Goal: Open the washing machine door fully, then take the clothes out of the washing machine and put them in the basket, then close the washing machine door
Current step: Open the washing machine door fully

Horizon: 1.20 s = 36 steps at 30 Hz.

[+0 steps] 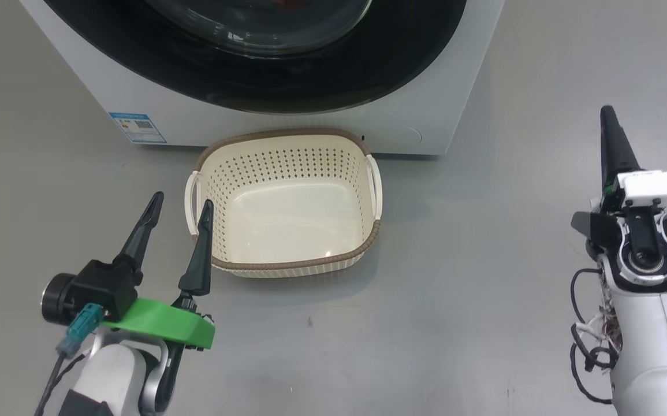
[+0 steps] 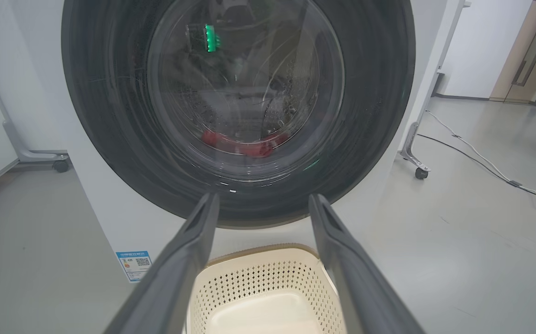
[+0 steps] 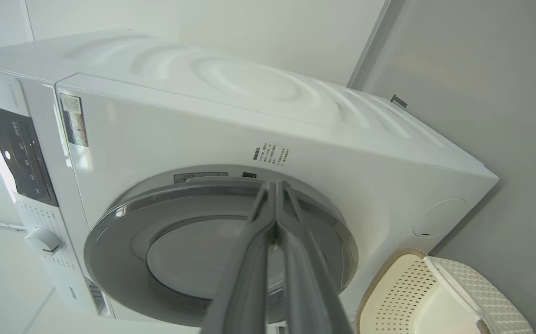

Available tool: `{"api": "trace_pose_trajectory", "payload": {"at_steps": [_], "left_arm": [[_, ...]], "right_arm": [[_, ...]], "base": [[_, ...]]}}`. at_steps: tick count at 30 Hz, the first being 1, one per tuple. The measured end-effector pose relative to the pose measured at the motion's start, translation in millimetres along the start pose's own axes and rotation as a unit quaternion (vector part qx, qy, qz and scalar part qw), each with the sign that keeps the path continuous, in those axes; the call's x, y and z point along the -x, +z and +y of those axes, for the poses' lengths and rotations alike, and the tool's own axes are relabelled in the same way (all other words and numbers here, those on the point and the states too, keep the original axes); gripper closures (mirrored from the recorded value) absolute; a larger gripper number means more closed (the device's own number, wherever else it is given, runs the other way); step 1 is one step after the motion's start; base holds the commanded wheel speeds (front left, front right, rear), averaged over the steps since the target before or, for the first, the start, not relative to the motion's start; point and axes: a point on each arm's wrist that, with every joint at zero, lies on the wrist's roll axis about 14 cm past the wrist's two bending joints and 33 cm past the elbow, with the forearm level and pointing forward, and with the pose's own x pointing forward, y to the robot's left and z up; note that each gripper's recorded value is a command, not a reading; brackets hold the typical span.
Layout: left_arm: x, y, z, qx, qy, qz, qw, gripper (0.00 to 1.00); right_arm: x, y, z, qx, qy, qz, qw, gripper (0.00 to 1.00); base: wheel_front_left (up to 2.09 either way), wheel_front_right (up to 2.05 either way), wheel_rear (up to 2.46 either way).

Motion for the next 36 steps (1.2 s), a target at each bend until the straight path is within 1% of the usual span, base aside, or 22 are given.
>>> {"api": "trace_pose_trajectory", "payload": {"at_steps": [9, 14, 16, 27, 31, 36], "left_arm": [[-18, -6, -1, 0.008, -0.009, 0.0, 1.0, 0.0], [-23, -11, 1, 0.004, -0.011, 0.006, 1.0, 0.0], [-23, -13, 4, 0.001, -0.007, 0.008, 1.0, 0.0], [-27, -22, 10, 0.001, -0.004, 0.019, 1.0, 0.0], [-30, -28, 12, 0.0, -0.003, 0.025, 1.0, 0.0], [-35, -31, 16, -0.001, 0.0, 0.027, 1.0, 0.0]], "right_arm": [[-52, -10, 7, -0.024, 0.009, 0.038, 0.999, 1.0], [-79, -14, 13, -0.016, 0.015, 0.064, 0.998, 1.0], [-88, -22, 17, -0.024, 0.02, 0.081, 0.996, 1.0], [-129, -56, 30, -0.007, 0.03, 0.155, 0.987, 1.0], [-146, -68, 39, -0.001, 0.037, 0.176, 0.984, 1.0], [-160, -81, 44, -0.007, 0.041, 0.199, 0.979, 1.0]], "base": [[0.0, 0.0, 0.0], [0.0, 0.0, 0.0], [0.0, 0.0, 0.0], [0.0, 0.0, 0.0], [0.0, 0.0, 0.0], [0.0, 0.0, 0.0]]}}
